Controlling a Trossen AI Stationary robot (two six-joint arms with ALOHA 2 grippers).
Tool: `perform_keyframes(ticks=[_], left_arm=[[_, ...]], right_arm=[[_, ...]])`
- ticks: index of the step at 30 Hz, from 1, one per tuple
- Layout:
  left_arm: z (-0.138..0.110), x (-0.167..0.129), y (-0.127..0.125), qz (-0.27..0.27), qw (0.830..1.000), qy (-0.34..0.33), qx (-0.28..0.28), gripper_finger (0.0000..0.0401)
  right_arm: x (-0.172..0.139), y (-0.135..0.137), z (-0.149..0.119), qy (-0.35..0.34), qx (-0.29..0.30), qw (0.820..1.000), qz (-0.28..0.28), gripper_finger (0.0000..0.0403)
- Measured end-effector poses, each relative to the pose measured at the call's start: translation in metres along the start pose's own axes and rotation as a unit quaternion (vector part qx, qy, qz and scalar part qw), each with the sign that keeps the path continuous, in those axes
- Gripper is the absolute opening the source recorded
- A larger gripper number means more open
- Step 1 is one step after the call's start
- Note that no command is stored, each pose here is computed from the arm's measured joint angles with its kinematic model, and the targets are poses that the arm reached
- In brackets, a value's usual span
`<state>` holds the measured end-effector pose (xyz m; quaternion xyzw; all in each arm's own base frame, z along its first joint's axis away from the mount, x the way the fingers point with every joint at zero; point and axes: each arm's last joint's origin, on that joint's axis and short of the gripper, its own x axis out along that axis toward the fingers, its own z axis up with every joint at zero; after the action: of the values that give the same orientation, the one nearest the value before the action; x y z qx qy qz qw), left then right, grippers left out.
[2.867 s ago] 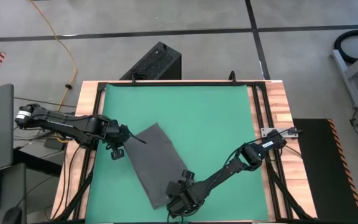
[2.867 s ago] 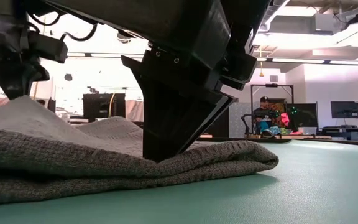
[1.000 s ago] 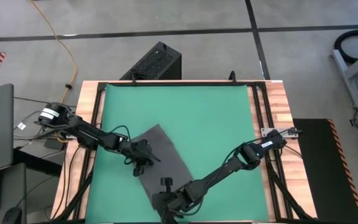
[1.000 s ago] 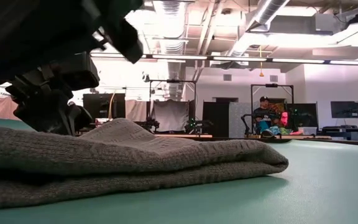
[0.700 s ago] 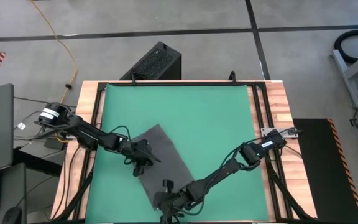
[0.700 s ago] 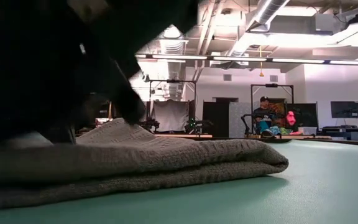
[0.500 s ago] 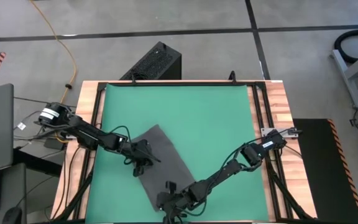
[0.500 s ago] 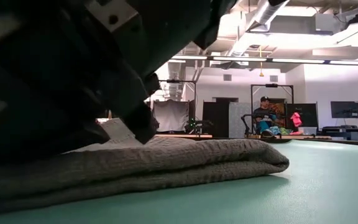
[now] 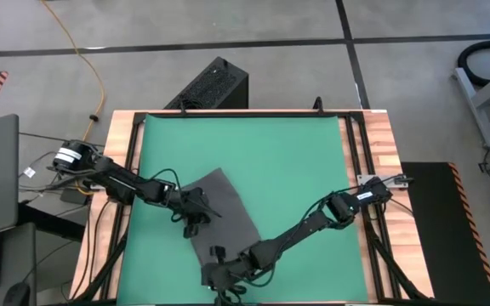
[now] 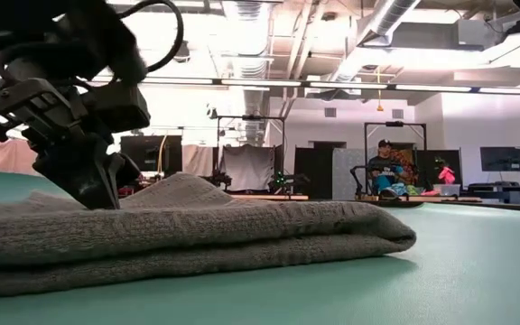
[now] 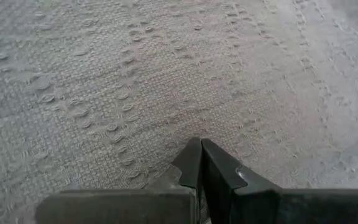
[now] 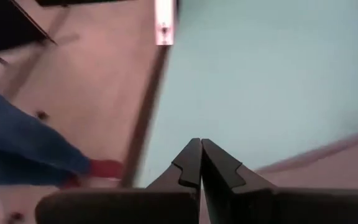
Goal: Roll towel
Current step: Roll the gray towel
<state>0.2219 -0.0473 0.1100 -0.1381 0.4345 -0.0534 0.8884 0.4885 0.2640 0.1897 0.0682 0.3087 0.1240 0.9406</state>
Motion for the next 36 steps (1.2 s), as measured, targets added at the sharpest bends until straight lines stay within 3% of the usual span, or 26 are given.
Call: perform_keyframes(ticks=[3, 7, 9, 13, 18, 22, 26, 31, 36], left_arm=[[0.006, -0.003, -0.003, -0.004, 1.0, 0.001, 0.017, 0.0], [0.014, -0.014, -0.006, 0.014, 0.998, 0.013, 0.053, 0.0], [0.021, -0.022, -0.009, 0.028, 0.997, 0.012, 0.066, 0.0], [0.038, -0.041, -0.016, 0.041, 0.996, -0.006, 0.082, 0.0], [0.063, -0.085, -0.026, 0.072, 0.995, -0.06, 0.04, 0.0], [0.069, -0.126, -0.03, 0.095, 0.985, -0.141, 0.002, 0.0], [0.061, -0.151, -0.028, 0.137, 0.969, -0.203, -0.018, 0.0], [0.05, -0.16, -0.022, 0.183, 0.955, -0.229, -0.04, 0.0], [0.054, -0.16, -0.022, 0.198, 0.948, -0.247, -0.028, 0.0]], right_arm=[[-0.012, -0.007, 0.007, 0.053, -0.029, 0.996, -0.072, 0.0032], [-0.025, -0.019, -0.001, 0.137, -0.062, 0.973, -0.176, 0.0011], [-0.028, -0.022, -0.004, 0.161, -0.07, 0.966, -0.19, 0.0009], [-0.031, -0.023, 0.003, 0.15, -0.075, 0.97, -0.177, 0.0013], [-0.056, -0.039, 0.026, 0.151, -0.092, 0.965, -0.191, 0.0011], [-0.086, -0.08, 0.059, 0.146, -0.111, 0.961, -0.208, 0.0009], [-0.103, -0.134, 0.088, 0.118, -0.101, 0.977, -0.147, 0.0008], [-0.121, -0.209, 0.105, 0.098, -0.092, 0.986, -0.103, 0.0003], [-0.144, -0.287, 0.114, 0.053, -0.079, 0.993, -0.068, 0.0002]])
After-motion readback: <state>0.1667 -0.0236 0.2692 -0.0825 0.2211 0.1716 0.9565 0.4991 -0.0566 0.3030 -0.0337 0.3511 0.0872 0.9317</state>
